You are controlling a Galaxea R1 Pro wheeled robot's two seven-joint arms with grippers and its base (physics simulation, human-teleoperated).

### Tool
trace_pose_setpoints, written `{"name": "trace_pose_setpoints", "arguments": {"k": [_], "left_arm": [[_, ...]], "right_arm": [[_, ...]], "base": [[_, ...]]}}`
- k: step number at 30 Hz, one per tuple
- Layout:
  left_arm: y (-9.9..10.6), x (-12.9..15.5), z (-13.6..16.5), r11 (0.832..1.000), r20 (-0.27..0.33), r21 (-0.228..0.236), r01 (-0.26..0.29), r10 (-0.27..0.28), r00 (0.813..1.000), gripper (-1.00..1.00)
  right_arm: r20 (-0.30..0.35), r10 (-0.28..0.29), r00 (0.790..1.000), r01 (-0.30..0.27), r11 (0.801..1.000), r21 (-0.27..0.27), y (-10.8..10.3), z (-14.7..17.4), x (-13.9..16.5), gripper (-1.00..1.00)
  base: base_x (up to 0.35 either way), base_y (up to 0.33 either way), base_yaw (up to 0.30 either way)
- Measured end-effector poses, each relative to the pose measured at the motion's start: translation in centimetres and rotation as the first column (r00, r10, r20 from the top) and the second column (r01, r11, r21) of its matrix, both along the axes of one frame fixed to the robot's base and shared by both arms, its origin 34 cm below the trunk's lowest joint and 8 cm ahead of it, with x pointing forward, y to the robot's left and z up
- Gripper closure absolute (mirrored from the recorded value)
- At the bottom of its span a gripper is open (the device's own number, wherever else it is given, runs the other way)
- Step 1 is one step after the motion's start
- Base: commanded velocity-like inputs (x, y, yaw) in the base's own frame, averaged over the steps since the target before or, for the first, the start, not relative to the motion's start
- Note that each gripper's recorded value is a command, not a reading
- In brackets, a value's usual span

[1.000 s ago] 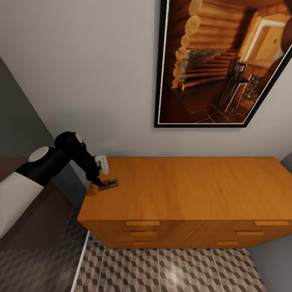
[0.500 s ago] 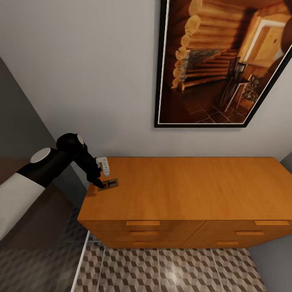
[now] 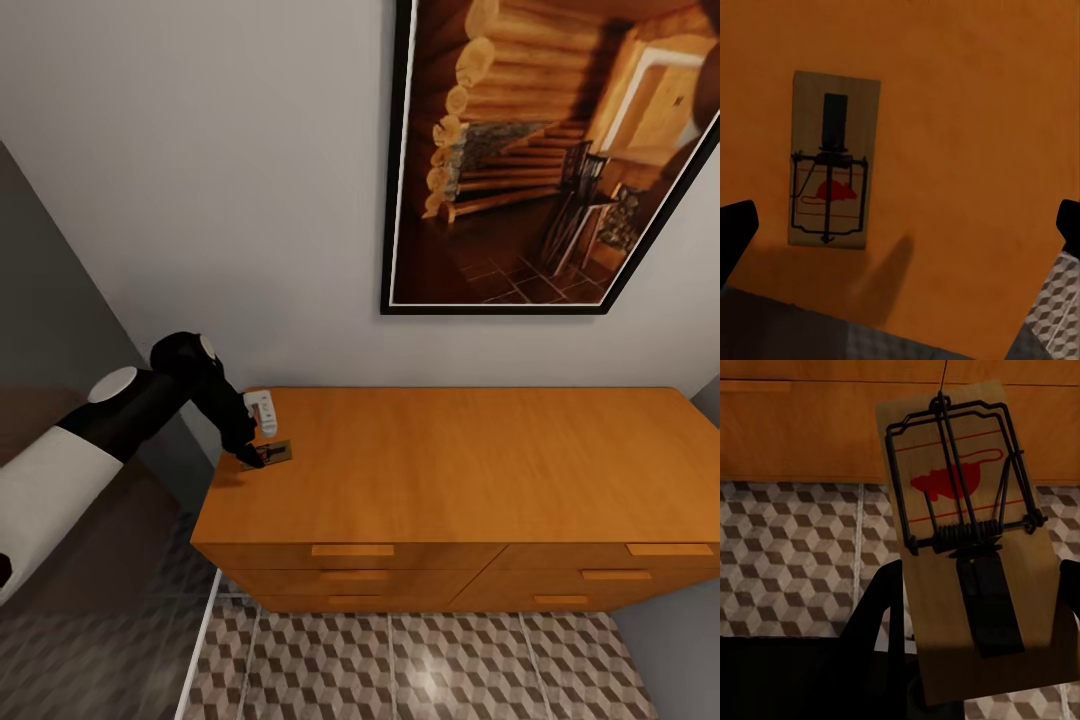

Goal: Take the four mousetraps from the cabinet in the bathroom and place them on the bathroom floor. Make sure all four end up on the same floor surface, and ensure that at least two of them are either under or directly next to the same bathroom sink.

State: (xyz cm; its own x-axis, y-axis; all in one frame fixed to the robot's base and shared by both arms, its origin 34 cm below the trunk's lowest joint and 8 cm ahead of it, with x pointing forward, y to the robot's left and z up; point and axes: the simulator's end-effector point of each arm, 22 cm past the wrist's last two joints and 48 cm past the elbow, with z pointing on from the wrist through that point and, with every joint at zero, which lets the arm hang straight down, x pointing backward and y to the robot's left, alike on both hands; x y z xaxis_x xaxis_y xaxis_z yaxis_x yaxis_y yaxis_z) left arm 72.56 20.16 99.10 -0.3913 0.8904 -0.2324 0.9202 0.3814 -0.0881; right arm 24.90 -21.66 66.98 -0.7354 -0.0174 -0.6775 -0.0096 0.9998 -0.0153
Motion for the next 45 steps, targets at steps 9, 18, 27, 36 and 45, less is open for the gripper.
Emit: {"name": "trace_pose_setpoints", "arguments": {"k": [9, 18, 27, 36, 45], "left_arm": [[0.7, 0.5, -0.8, 0.999, 0.002, 0.018, -0.027, 0.027, 1.000, -1.00], [1.4, 1.1, -1.2, 0.998, 0.023, 0.036, -0.048, 0.047, 0.999, -1.00], [2.4, 1.9, -1.7, 0.996, 0.047, 0.057, -0.075, 0.072, 0.996, -1.00], [2.7, 2.5, -1.6, 0.994, 0.072, 0.063, -0.088, 0.083, 0.994, -1.00], [2.8, 2.6, -1.5, 0.994, 0.074, 0.064, -0.089, 0.084, 0.994, -1.00]], "right_arm": [[0.001, 0.000, 1.000, 0.000, 1.000, 0.000, 0.0, 0.0, 0.0, 1.00], [0.001, 0.000, 1.000, 0.000, 1.000, -0.001, 0.0, 0.0, 0.0, 1.00], [0.000, 0.000, 1.000, 0.000, 1.000, 0.000, 0.0, 0.0, 0.0, 1.00], [-0.001, 0.002, 1.000, -0.002, 1.000, 0.001, 0.0, 0.0, 0.0, 1.00], [-0.001, 0.003, 1.000, -0.003, 1.000, 0.001, 0.1, 0.0, 0.0, 1.00]], "base": [[0.000, 0.000, 0.000], [0.000, 0.000, 0.000], [0.000, 0.000, 0.000], [0.000, 0.000, 0.000], [0.000, 0.000, 0.000]]}}
